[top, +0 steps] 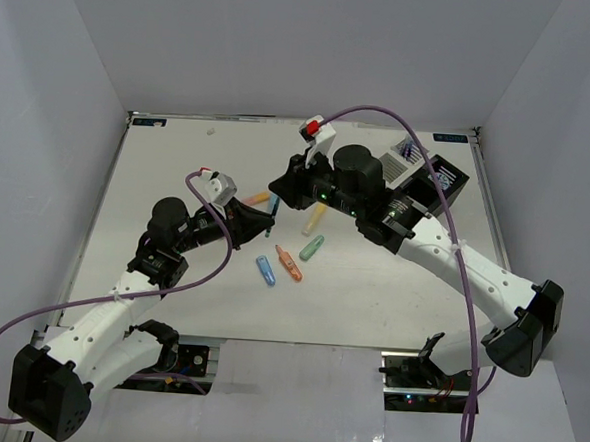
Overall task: Sort the stationery into containers
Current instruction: Close the pen cap on the pen.
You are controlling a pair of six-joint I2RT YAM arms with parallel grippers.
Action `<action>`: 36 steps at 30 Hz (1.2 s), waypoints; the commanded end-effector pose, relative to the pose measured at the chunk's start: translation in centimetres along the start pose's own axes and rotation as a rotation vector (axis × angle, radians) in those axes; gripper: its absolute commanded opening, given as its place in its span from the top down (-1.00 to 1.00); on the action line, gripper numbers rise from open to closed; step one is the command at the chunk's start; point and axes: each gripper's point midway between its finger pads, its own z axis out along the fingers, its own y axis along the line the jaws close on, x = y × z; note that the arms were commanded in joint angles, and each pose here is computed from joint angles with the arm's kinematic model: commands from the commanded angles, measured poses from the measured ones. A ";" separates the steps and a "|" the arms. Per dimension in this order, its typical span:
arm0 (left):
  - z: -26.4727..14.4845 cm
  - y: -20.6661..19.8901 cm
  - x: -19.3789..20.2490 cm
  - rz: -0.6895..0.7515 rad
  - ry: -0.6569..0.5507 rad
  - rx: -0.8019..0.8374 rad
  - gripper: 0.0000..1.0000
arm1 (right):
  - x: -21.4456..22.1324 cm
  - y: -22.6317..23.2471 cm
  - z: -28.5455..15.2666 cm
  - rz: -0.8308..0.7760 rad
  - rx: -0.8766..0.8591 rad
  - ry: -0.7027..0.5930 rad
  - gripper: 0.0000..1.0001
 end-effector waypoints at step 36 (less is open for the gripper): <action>-0.5 -1.7 -12.2 0.159 -0.283 -0.001 1.00 | 12.5 -1.6 0.2 -0.083 0.018 0.390 0.85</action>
